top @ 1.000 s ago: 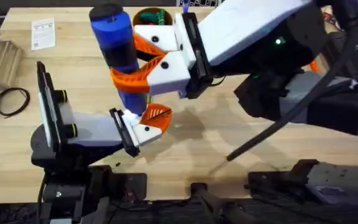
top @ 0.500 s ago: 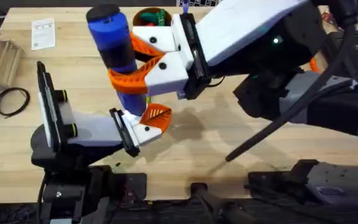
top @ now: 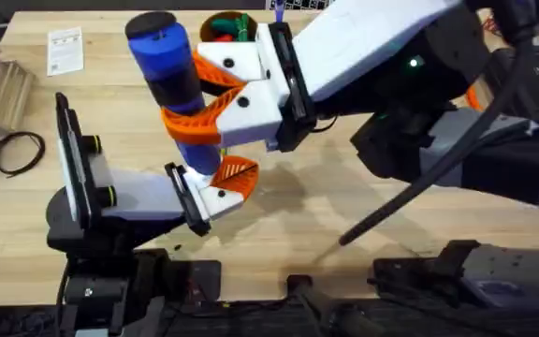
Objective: Pick up the gripper from the table and insert it into the empty holder that is missing its gripper. Then pick up a screw, insert it into the mounting hole, and use the screwdriver to tighten it. Finally, clean up the table by picking up the vegetable and placing it into the bucket.
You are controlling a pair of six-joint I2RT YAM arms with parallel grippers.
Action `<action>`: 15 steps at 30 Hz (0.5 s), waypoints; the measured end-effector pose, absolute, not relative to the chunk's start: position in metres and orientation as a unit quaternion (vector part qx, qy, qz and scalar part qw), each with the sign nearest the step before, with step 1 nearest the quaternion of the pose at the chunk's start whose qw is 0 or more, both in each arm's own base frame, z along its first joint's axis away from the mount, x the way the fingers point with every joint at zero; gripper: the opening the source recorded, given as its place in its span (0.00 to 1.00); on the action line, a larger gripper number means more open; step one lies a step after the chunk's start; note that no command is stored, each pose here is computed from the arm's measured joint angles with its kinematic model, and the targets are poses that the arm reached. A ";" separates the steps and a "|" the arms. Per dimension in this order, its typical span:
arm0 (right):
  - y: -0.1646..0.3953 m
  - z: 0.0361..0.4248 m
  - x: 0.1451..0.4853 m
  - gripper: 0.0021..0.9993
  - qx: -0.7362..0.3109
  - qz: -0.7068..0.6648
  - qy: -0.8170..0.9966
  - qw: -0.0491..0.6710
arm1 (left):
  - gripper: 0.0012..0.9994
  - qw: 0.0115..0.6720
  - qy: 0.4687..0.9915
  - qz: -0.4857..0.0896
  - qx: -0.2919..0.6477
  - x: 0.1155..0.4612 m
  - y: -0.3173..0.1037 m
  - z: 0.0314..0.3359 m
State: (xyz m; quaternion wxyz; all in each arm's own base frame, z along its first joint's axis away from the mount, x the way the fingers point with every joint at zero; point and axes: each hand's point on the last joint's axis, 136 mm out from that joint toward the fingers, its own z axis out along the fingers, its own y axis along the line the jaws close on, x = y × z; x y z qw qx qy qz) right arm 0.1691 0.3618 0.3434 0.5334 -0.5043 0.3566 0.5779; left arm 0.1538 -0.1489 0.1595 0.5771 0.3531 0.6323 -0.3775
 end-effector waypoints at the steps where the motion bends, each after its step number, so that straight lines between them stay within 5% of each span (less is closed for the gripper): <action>1: 0.362 0.343 0.169 0.02 -0.504 0.578 0.357 0.533 | 0.01 0.577 0.632 -0.377 0.353 0.154 -0.149 0.159; 15: 0.357 0.374 0.165 0.02 -0.506 0.573 0.308 0.566 | 0.01 0.577 0.632 -0.377 0.353 0.154 -0.149 0.159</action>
